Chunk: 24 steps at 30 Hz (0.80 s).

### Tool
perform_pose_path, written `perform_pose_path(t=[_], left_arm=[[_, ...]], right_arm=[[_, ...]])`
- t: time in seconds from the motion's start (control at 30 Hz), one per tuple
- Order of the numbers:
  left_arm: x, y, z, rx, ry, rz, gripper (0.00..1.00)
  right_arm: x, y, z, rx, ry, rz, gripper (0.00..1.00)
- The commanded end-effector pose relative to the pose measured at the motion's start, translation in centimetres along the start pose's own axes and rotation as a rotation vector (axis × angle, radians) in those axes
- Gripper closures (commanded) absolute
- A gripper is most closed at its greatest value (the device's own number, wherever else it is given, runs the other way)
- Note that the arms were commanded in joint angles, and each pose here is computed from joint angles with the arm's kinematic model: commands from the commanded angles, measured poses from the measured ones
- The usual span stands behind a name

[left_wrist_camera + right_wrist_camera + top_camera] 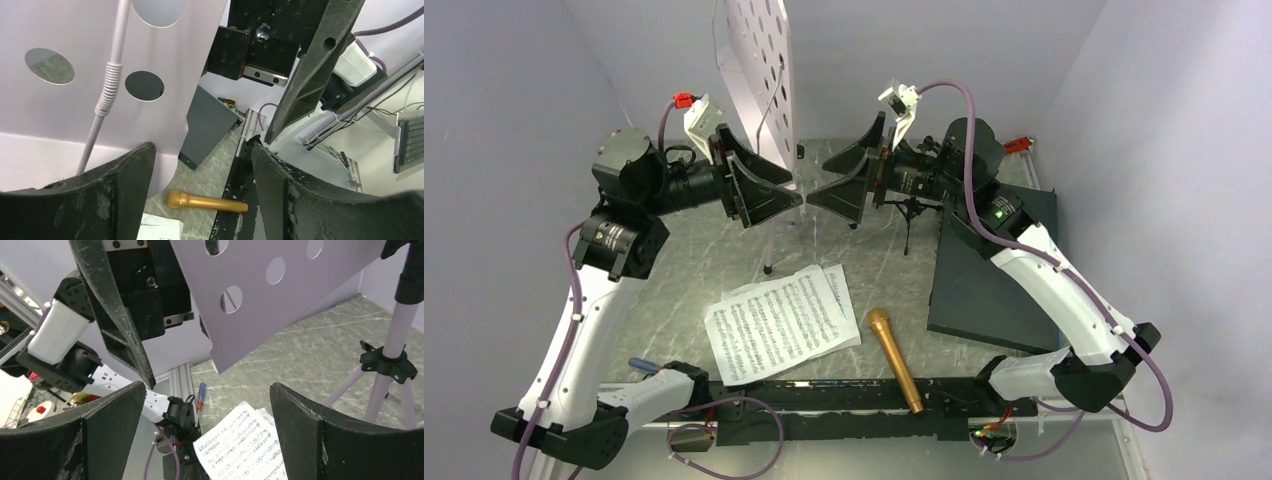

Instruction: Set up the instrument practice props

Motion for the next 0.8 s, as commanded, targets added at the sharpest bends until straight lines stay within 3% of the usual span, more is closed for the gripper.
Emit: perform_pose_path(t=[0.0,0.57,0.77], left_arm=[[-0.8,-0.9,-0.3,0.003,0.047,-0.053,0.23],[-2.0,-2.8,1.8,0.068,0.021,-0.125,0.14],[-2.1,-2.8,1.9,0.063,0.025,-0.117,0.14]], right_arm=[[1.1,0.2,-2.3,-0.105,-0.065,0.026,0.01],[3.4,5.0,-2.8,-0.159,-0.157,0.128,0.00],[3.2,6.8,-2.3,-0.182,-0.211,0.293,0.05]])
Point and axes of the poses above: each gripper's point midway between its finger pads, its own y axis out along the fingers, its own x axis along the line the jaws close on, z = x × y, the point moved 9 cm from there along -y, back along the fingers, and after that the axes turned 10 degrees about y, right-handed, at the moved point
